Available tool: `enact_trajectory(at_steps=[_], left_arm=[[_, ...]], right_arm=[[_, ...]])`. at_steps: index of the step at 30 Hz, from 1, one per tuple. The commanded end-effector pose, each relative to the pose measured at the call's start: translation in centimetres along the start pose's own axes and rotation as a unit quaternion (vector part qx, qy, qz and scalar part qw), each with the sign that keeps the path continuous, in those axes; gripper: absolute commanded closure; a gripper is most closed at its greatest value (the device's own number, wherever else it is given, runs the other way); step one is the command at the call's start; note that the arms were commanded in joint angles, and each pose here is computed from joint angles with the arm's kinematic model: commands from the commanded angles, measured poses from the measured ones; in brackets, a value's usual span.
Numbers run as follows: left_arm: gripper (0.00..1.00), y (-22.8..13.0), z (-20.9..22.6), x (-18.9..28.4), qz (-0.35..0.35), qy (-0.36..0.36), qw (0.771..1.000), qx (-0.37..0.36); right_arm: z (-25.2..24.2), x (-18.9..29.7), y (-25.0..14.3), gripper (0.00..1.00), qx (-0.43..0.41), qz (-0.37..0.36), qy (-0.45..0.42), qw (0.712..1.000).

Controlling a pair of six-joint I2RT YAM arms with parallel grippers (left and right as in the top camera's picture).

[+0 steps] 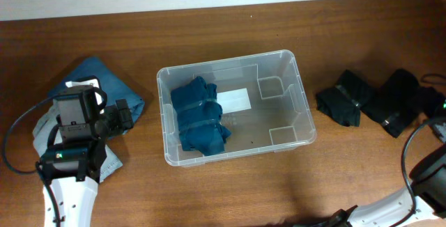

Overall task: Pack container
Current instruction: 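Move the right gripper back to the black taped bundles on the right, then grasp a black bundle with the right gripper and place it in the box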

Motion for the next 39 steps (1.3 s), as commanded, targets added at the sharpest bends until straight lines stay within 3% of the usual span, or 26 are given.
enact_trajectory(at_steps=[1, 8, 10, 12, 14, 16, 18, 23, 29, 34, 39], left_arm=[[0.01, 0.6, 0.3, 0.3, -0.009, 0.008, 1.000, 0.008], [0.01, 0.6, 0.3, 0.3, -0.009, 0.007, 1.000, 0.008], [0.01, 0.6, 0.2, 0.3, -0.009, 0.005, 1.000, 0.008], [0.00, 0.6, 0.2, 0.3, -0.009, 0.005, 1.000, 0.008], [0.01, 0.6, 0.2, 0.3, -0.009, 0.004, 1.000, 0.008], [0.01, 0.6, 0.2, 0.3, -0.009, 0.004, 1.000, 0.008], [0.01, 0.6, 0.2, 0.3, -0.009, 0.004, 1.000, 0.008], [0.01, 0.6, 0.2, 0.3, -0.009, 0.004, 1.000, 0.008], [0.01, 0.6, 0.2, 0.3, -0.009, 0.004, 1.000, 0.008], [0.01, 0.6, 0.2, 0.3, -0.009, 0.004, 1.000, 0.008], [0.01, 0.6, 0.2, 0.3, -0.009, 0.004, 1.000, 0.008]], right_arm=[[0.6, -1.9, -2.3, 0.02, 0.005, 0.022, 0.074, 0.997], [2.2, -5.4, -4.2, 0.00, 0.018, 0.052, 0.163, 0.985], [2.4, -6.0, -4.5, 0.05, 0.019, 0.059, 0.166, 0.984], [2.5, -6.3, -4.7, 0.23, 0.021, 0.062, 0.167, 0.984], [2.7, -6.3, -4.7, 0.59, 0.022, 0.063, 0.169, 0.983], [2.9, -6.1, -4.6, 0.81, 0.023, 0.062, 0.178, 0.982], [3.6, -5.3, -4.3, 0.89, 0.025, 0.056, 0.203, 0.977], [5.6, -0.3, -1.9, 0.89, 0.052, 0.008, 0.223, 0.973], [10.9, 14.0, 0.5, 0.90, 0.136, -0.128, 0.233, 0.954], [15.9, 22.2, -3.2, 0.90, 0.214, -0.192, 0.241, 0.927], [21.7, 22.9, -11.2, 0.90, 0.312, -0.100, 0.288, 0.900]])
Point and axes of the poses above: each gripper's point midway between its finger pads, its own x axis back along the fingers, its own z axis along the line the jaws close on, y = z × x, the point moved 6 cm from there along x, back along the fingers, and after that the axes turned 1 degree about x, right-handed, at the moved point
